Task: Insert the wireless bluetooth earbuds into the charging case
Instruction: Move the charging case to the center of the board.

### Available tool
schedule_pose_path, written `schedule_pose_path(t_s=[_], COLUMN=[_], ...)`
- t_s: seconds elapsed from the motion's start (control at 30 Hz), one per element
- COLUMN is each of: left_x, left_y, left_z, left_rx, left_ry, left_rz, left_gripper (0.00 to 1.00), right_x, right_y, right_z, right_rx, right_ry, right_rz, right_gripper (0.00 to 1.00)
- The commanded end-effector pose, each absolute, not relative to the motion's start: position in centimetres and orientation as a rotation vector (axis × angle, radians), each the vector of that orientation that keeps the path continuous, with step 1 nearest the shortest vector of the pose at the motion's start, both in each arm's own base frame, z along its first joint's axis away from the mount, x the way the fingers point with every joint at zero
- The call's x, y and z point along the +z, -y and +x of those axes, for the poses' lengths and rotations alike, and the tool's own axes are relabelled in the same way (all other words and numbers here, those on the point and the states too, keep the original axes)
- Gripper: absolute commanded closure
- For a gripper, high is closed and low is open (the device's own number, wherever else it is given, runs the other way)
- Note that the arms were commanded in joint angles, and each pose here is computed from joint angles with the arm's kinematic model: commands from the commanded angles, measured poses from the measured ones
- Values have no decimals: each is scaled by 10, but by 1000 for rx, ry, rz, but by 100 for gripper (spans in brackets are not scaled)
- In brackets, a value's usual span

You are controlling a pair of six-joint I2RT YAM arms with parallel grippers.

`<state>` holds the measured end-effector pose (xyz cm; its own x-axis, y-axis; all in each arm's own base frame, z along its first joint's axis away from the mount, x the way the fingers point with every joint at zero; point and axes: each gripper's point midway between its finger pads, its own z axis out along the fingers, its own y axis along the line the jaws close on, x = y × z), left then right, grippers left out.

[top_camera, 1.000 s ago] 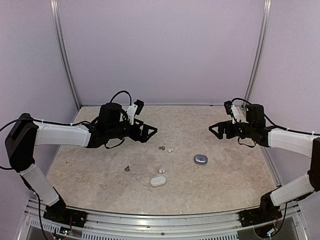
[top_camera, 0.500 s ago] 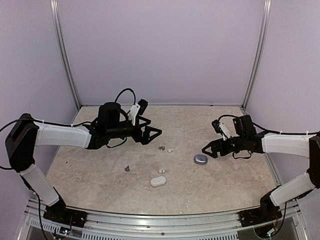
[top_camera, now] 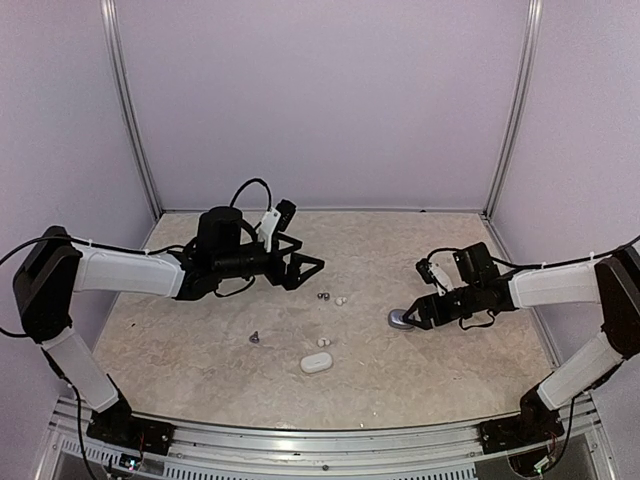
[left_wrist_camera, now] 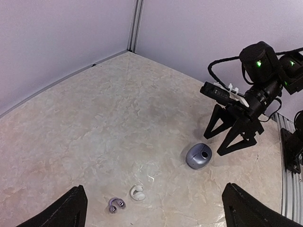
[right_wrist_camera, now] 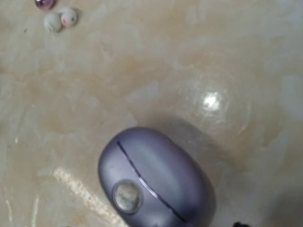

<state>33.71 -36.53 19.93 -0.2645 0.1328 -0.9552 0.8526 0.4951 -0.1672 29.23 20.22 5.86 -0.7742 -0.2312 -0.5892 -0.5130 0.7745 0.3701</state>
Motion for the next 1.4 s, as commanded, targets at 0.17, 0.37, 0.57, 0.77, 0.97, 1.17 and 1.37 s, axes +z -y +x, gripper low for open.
schedule_pose_path(t_s=[0.17,0.37,0.57,0.77,0.97,1.17,1.37], left_x=[183,179,168,149,116,87,62], left_y=[361,356,366,396,434,458,479], left_z=[330,320,300,294,287,280,281], left_rx=[-871,-868,-860,-861,-701,-632,-556], left_ry=[-1724,-1666,-1554,-1517,-1528,-1535,-1565], left_rz=[838,868,1024,1192,1380,1504,1612], left_gripper=[1,1,1,1,4,13,21], right_x=[46,36,35,58,77,103,119], right_y=[-236,-256,-272,-282,-272,-257,-237], right_z=[286,282,283,274,272,275,281], right_rx=[895,930,942,1059,1019,1025,1025], right_ry=[-2386,-2379,-2362,-2284,-2257,-2193,-2151], right_rz=[-671,-744,-810,-842,-815,-737,-655], right_gripper=[37,42,45,46,42,40,40])
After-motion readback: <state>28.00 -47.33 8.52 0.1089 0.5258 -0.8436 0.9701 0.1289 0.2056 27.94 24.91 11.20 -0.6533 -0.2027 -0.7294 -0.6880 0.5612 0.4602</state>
